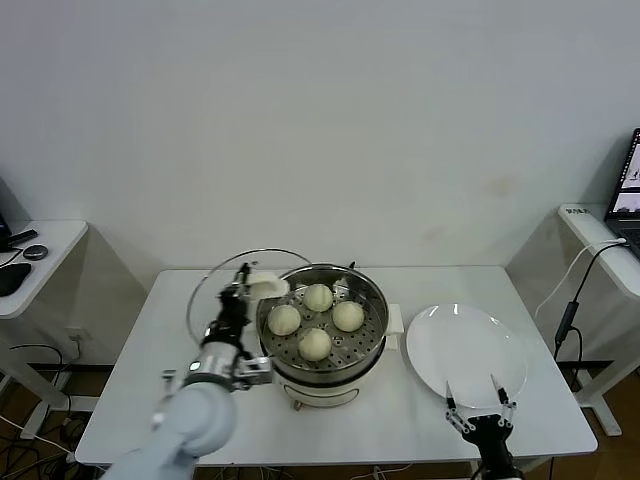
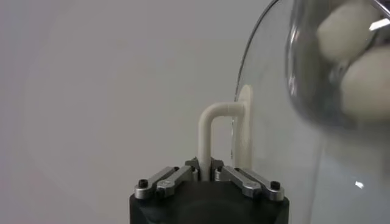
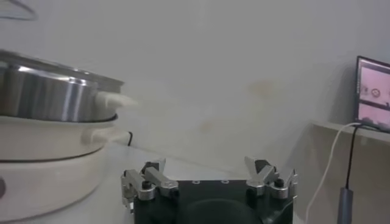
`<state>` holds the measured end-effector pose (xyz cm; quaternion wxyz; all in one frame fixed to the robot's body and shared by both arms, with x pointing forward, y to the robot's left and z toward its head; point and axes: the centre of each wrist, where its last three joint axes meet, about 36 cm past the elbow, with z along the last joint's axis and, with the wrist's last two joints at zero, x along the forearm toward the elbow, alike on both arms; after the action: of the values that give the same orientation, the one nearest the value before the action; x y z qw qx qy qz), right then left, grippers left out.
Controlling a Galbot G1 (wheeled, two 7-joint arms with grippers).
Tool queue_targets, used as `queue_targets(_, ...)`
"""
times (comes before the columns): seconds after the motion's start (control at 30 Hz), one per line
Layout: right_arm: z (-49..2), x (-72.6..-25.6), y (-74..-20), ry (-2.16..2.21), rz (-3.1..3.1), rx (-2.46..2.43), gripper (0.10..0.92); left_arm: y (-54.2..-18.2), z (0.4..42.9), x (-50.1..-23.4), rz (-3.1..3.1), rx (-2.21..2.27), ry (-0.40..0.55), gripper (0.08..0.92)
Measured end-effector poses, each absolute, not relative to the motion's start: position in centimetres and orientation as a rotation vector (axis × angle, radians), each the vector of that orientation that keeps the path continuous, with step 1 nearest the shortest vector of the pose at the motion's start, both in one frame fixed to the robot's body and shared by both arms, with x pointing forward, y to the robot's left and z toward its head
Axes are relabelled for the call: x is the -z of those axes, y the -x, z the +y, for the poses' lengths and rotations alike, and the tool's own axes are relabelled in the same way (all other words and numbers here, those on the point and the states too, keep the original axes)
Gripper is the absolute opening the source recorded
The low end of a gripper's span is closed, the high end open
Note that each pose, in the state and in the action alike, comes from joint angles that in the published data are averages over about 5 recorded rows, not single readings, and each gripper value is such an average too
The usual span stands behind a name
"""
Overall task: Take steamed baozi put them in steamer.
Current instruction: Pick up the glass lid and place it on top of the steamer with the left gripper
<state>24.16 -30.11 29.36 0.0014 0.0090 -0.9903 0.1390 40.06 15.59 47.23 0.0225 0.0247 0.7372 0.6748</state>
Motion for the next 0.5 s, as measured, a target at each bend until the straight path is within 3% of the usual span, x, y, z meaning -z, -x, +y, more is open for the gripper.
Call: queue_targets(0.5, -29.8, -28.5, -24.6, -0.057, -3.095, -0.45, 0.823, -40.6, 7.1, -45.6, 2.24, -2.132, -0.158, 0.171)
